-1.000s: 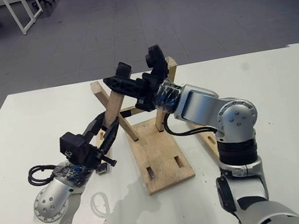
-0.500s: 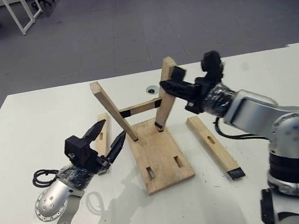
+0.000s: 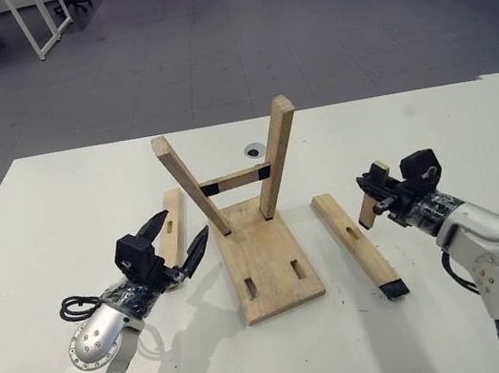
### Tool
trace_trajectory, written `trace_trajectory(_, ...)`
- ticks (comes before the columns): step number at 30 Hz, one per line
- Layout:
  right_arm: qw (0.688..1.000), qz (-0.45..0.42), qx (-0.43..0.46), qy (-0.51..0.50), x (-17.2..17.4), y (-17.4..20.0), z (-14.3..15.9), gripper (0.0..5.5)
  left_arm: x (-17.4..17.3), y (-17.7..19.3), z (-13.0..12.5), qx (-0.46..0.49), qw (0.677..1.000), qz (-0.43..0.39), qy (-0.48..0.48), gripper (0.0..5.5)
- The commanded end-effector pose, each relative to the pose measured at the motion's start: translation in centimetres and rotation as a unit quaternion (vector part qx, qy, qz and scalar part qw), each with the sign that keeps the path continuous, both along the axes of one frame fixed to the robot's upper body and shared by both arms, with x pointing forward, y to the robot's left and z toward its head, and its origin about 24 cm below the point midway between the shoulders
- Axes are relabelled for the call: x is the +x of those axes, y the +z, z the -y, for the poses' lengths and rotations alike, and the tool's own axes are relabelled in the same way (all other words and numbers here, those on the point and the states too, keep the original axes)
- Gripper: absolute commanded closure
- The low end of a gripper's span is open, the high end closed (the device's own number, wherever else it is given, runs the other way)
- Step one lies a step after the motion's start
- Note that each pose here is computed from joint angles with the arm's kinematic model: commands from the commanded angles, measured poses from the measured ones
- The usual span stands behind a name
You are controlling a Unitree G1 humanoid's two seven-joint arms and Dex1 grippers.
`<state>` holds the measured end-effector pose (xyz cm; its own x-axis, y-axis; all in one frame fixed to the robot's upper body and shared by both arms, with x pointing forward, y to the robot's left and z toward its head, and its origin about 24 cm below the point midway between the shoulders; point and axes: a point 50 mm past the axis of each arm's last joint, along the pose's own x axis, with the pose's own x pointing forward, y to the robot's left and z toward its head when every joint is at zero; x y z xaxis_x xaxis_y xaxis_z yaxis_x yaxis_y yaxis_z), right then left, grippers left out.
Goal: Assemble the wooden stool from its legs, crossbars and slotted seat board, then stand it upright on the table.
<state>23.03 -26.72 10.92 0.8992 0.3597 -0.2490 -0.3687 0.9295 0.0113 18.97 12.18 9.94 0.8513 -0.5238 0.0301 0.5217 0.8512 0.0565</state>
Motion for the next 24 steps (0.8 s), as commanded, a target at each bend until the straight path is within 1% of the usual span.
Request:
trace_trajectory(1,1.000,0.014,-0.005,0.000,-0.2,-0.2,-1.3,5.10,0.2,-0.2,-0.1,0.009,1.000,0.000,0.007,1.42)
trace_trajectory(7,1.000,0.022,-0.005,-0.003,-0.5,0.1,-2.5,5.10,0.1,-0.4,-0.1,0.013,1.000,-0.002,0.009,1.42)
trace_trajectory(10,1.000,0.013,-0.016,-0.017,-1.0,-0.7,-2.2,5.10,0.1,-0.4,-0.1,0.014,1.000,-0.002,0.010,1.42)
trace_trajectory(18,0.999,0.001,0.000,-0.034,-1.7,-2.4,-2.8,5.10,0.2,-0.4,-0.1,0.019,1.000,-0.004,0.005,1.42)
trace_trajectory(21,0.998,0.000,-0.010,-0.055,-1.8,-3.6,-2.7,5.10,0.2,-0.4,-0.1,0.020,1.000,-0.004,0.006,1.42)
trace_trajectory(24,0.997,-0.019,-0.034,-0.067,-3.5,-5.9,-2.7,5.10,0.2,-0.5,0.0,0.020,1.000,-0.005,0.010,1.42)
